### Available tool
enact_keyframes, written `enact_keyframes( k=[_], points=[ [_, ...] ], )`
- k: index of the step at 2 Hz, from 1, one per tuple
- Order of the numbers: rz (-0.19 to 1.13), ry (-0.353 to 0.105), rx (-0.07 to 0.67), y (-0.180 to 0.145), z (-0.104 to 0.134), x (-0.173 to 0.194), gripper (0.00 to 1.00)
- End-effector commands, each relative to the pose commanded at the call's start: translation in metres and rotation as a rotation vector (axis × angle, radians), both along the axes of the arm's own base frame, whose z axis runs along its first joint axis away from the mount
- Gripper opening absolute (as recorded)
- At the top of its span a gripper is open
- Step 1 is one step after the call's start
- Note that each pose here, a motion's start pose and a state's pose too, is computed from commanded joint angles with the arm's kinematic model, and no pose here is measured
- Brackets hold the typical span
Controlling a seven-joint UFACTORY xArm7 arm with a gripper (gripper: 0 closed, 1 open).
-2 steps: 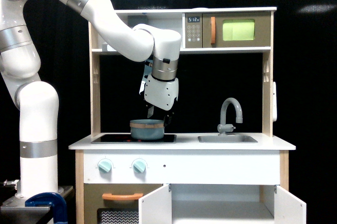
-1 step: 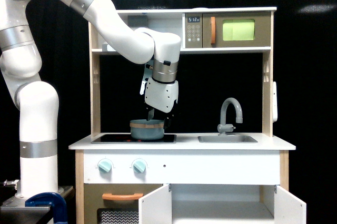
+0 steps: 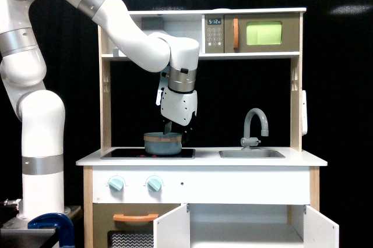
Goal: Put the bowl inside the kitchen cabinet
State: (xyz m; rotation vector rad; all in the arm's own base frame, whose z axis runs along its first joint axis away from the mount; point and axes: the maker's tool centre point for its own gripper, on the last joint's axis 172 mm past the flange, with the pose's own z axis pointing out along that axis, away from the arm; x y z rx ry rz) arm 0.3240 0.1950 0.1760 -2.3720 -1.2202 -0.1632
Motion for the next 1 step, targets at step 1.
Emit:
enact_keyframes(
  k=[1],
  points=[
    [0.029, 0.017, -0.009, -0.002, -0.004, 0.001, 1.0]
  ],
)
